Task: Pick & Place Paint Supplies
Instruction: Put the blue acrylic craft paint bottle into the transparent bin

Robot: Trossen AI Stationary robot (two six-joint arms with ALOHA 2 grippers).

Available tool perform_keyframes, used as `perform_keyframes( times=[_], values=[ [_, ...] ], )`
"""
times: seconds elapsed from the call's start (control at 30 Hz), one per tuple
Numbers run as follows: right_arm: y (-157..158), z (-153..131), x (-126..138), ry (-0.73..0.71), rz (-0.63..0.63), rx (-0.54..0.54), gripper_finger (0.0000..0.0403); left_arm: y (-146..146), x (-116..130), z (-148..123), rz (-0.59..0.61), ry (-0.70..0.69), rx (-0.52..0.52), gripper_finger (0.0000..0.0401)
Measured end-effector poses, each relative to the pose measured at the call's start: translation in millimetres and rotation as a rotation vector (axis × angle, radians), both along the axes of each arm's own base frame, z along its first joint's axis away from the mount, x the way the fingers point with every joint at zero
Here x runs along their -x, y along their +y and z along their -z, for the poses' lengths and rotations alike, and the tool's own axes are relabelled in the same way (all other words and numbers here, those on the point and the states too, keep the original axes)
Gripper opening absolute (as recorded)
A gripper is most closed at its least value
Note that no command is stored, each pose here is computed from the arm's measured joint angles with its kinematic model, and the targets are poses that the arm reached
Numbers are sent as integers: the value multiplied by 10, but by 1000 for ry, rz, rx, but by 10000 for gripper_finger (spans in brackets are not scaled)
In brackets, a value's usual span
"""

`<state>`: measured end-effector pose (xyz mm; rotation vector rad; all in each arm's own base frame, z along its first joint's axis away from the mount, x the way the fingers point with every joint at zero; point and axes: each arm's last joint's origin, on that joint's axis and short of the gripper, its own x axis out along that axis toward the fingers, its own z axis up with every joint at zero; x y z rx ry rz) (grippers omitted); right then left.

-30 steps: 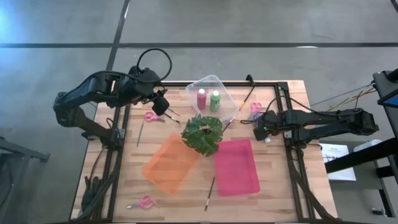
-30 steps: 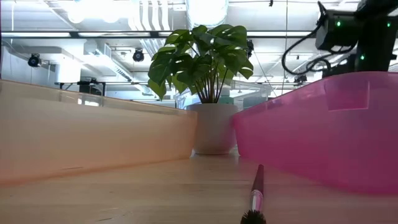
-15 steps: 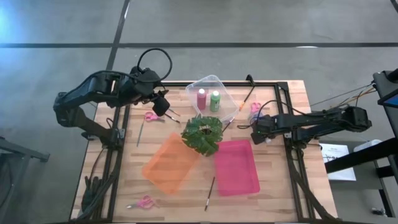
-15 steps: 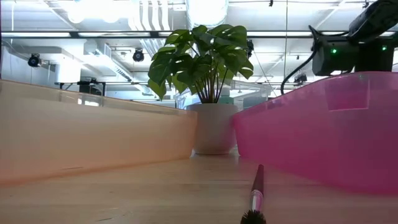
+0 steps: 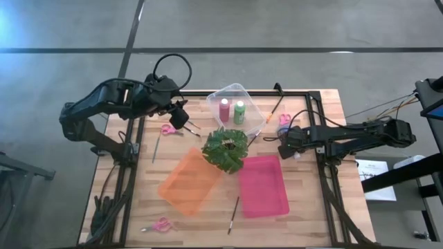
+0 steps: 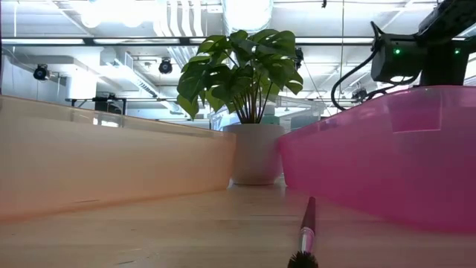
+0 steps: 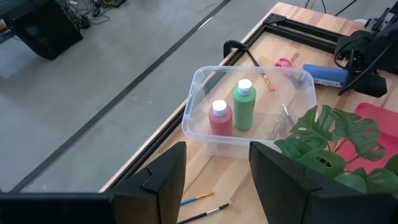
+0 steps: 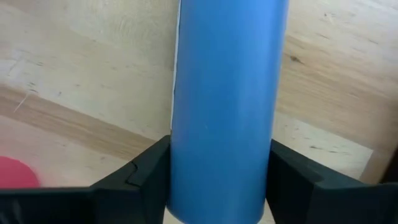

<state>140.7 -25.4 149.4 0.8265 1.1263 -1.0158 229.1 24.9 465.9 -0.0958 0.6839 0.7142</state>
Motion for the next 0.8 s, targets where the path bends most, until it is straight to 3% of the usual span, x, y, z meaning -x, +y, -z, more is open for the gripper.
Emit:
perform_keyframes(
  times=[0.13,0.43,0.8],
  values=[
    [1,0,-4,-3,-6,-3,200,0,0,0,0,0,0,181],
    [-10,5,-49,-50,43,-2,291,0,0,0,3,2,-2,181],
    [-251,117,-115,-32,135,17,299,-3,-3,-1,12,1,4,181]
  ],
)
